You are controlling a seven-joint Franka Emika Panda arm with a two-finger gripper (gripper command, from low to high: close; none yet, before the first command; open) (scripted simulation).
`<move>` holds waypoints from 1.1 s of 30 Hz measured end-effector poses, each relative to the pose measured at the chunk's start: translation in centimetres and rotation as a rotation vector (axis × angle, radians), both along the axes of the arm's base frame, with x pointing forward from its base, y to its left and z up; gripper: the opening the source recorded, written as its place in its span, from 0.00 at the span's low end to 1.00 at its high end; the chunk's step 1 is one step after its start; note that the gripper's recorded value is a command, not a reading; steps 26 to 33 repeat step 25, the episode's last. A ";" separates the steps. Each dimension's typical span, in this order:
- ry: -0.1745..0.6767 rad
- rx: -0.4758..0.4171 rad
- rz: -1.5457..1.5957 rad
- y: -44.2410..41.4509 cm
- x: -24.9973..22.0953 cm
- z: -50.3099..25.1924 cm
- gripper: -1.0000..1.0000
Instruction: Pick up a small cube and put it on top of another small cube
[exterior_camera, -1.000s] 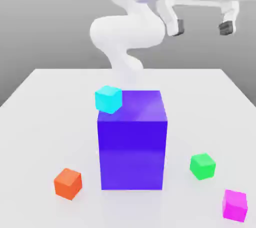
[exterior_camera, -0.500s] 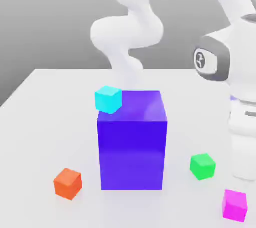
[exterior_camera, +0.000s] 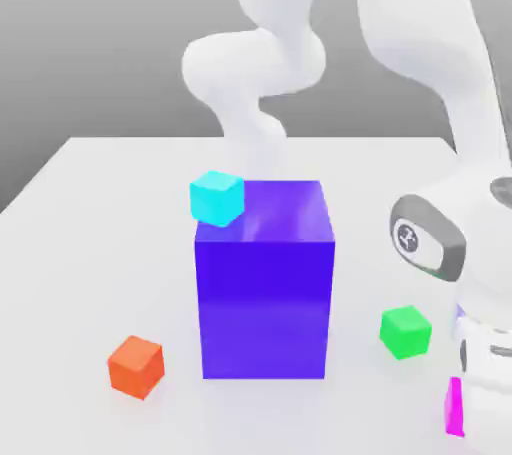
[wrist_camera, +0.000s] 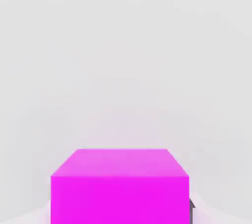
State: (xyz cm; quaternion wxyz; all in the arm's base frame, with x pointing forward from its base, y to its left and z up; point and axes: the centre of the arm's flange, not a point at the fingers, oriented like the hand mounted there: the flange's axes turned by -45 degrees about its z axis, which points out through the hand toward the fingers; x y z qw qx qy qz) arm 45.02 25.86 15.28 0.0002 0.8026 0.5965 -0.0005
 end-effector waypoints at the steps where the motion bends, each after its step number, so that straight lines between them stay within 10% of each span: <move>1: 0.000 0.000 0.000 0.0 0.0 1.3 0.00; 21: 0.001 0.000 0.102 -4.2 -13.6 3.7 0.00; 22: 0.001 0.000 0.102 -4.3 -13.6 2.9 1.00; 33: 0.001 0.000 0.102 -4.3 -13.6 2.9 1.00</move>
